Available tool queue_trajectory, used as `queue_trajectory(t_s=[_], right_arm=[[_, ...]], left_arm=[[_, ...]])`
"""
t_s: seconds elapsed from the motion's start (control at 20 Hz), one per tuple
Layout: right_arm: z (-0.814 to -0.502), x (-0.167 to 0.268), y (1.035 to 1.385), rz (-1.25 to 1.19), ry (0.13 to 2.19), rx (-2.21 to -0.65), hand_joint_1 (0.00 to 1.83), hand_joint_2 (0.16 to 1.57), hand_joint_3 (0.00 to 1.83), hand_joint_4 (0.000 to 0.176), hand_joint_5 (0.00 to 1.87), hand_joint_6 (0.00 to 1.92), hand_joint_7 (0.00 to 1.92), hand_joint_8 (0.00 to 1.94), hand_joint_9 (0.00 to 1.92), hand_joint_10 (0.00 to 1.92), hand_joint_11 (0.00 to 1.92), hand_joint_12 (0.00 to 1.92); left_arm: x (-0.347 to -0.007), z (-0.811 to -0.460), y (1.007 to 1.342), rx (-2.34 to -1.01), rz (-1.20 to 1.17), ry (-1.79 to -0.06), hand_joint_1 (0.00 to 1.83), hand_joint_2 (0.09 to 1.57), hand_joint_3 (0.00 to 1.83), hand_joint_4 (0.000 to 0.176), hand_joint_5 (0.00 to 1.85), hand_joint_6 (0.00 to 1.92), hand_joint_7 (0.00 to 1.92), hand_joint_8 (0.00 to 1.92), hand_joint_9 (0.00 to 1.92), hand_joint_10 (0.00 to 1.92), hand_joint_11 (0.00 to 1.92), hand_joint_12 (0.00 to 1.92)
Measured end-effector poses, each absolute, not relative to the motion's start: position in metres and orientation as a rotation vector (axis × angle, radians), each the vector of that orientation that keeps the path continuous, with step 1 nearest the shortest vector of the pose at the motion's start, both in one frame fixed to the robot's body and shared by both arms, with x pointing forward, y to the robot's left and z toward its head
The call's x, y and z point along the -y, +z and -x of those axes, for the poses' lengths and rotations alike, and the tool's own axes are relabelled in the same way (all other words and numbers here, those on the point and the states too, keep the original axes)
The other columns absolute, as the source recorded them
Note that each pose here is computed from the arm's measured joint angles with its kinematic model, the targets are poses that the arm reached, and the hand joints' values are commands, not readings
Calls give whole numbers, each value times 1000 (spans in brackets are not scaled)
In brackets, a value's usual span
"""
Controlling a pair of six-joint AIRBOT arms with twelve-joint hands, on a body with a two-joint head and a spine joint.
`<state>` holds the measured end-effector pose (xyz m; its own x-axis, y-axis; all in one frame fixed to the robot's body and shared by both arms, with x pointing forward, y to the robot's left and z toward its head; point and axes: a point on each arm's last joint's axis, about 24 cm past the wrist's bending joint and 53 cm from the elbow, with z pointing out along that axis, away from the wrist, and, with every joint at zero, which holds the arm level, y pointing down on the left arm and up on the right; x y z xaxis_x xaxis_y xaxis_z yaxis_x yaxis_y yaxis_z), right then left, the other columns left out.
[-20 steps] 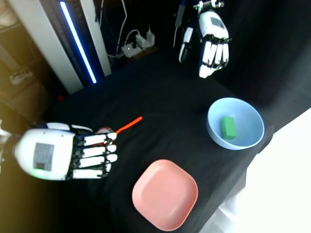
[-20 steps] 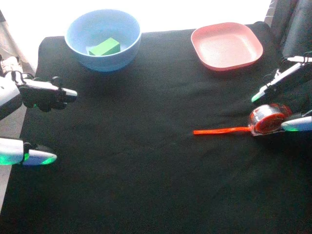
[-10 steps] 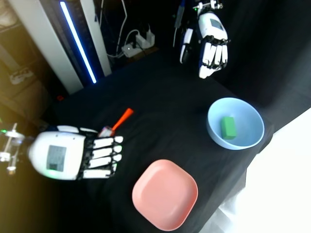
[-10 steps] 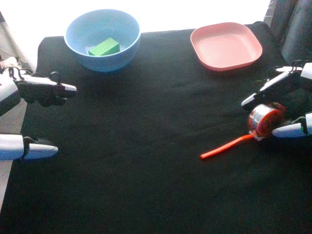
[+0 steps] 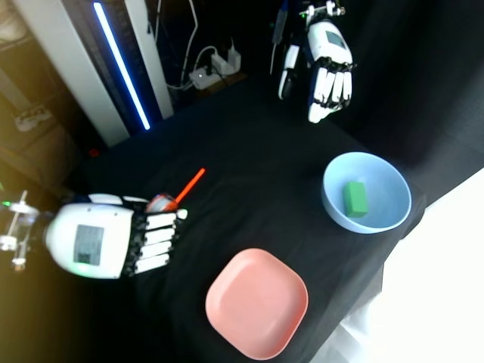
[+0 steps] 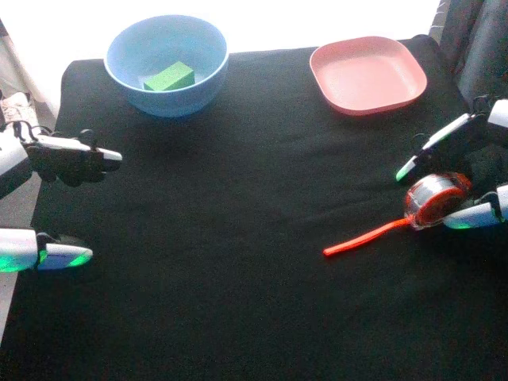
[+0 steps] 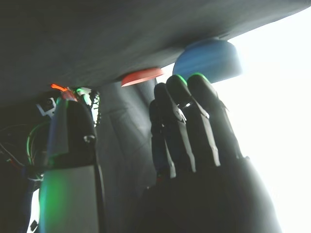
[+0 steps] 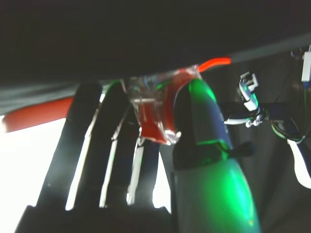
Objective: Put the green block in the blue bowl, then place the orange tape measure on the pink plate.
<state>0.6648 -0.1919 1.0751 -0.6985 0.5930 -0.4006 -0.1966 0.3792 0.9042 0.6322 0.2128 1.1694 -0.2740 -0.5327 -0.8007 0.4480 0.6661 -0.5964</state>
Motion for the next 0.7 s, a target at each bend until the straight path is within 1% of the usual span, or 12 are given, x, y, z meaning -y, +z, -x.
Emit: queue_trajectory(t_s=[0.1, 0.15, 0.25, 0.3, 0.35, 0.4, 0.45, 0.5, 0.55, 0.6, 0.65, 0.7], right_arm=[[-664, 189, 1082, -338, 1417, -1895, 1278, 1033, 0, 0, 1417, 61, 1067, 1013, 1096, 1049, 926, 1570], [-665, 189, 1088, -332, 1431, -1878, 1285, 1047, 0, 0, 1395, 40, 1043, 1093, 1056, 1091, 891, 1592], [-670, 190, 1112, -323, 1471, -1803, 1283, 1066, 0, 0, 1365, 16, 1011, 1191, 1029, 1015, 865, 1422], [-676, 193, 1130, -327, 1487, -1737, 1289, 1050, 0, 0, 1386, 11, 1044, 1135, 1081, 1005, 934, 1394], [-684, 195, 1145, -310, 1481, -1684, 1285, 1074, 0, 0, 1341, 10, 1004, 1234, 974, 1552, 944, 1803], [-691, 196, 1158, -293, 1474, -1645, 1285, 1074, 0, 0, 1341, 10, 1004, 1234, 974, 1552, 944, 1803], [-700, 200, 1175, -283, 1470, -1586, 1237, 988, 0, 0, 1441, 50, 1040, 1374, 1025, 1847, 1104, 1897], [-709, 202, 1189, -283, 1468, -1535, 1229, 974, 0, 0, 1453, 67, 1016, 1530, 1102, 1906, 1243, 1916], [-720, 202, 1202, -284, 1463, -1486, 1269, 1069, 5, 0, 1321, 78, 963, 1357, 926, 1821, 943, 1920], [-733, 198, 1212, -280, 1455, -1442, 1297, 1002, 3, 0, 1301, 249, 1292, 620, 1025, 1373, 913, 1583], [-743, 193, 1214, -288, 1451, -1428, 1297, 1002, 3, 0, 1301, 249, 1292, 620, 1025, 1373, 913, 1583], [-755, 187, 1214, -302, 1446, -1419, 1293, 989, 1, 0, 1238, 473, 1410, 309, 1122, 1097, 930, 1408]], left_arm=[[-215, -632, 1168, -1591, 81, -943, 1065, 939, 0, 0, 582, 0, 761, 19, 516, 809, 274, 1489], [-215, -632, 1167, -1595, 81, -940, 1064, 939, 1, 0, 586, 2, 764, 20, 515, 810, 270, 1495], [-215, -632, 1166, -1596, 82, -941, 1071, 937, 0, 0, 598, 3, 772, 22, 520, 811, 253, 1462], [-216, -631, 1165, -1599, 87, -940, 1071, 937, 0, 0, 600, 2, 777, 23, 532, 801, 292, 1425], [-217, -632, 1164, -1603, 90, -938, 1128, 935, 0, 0, 618, 4, 788, 25, 539, 806, 332, 1402], [-217, -631, 1164, -1601, 90, -940, 1128, 935, 0, 0, 618, 4, 788, 25, 539, 806, 332, 1402], [-217, -631, 1163, -1602, 92, -942, 1135, 933, 0, 0, 627, 7, 790, 26, 550, 809, 349, 1408], [-217, -631, 1163, -1602, 93, -942, 1146, 933, 0, 0, 638, 6, 801, 30, 549, 815, 348, 1429], [-218, -631, 1163, -1602, 96, -940, 1167, 933, 0, 0, 645, 3, 808, 31, 545, 846, 359, 1430], [-218, -631, 1163, -1602, 97, -940, 1159, 940, 3, 0, 634, 0, 792, 23, 531, 847, 347, 1405], [-218, -631, 1163, -1601, 96, -942, 1159, 940, 3, 0, 634, 0, 792, 23, 531, 847, 347, 1405], [-217, -631, 1164, -1596, 98, -948, 1160, 944, 4, 0, 626, 0, 783, 19, 543, 856, 357, 1407]])
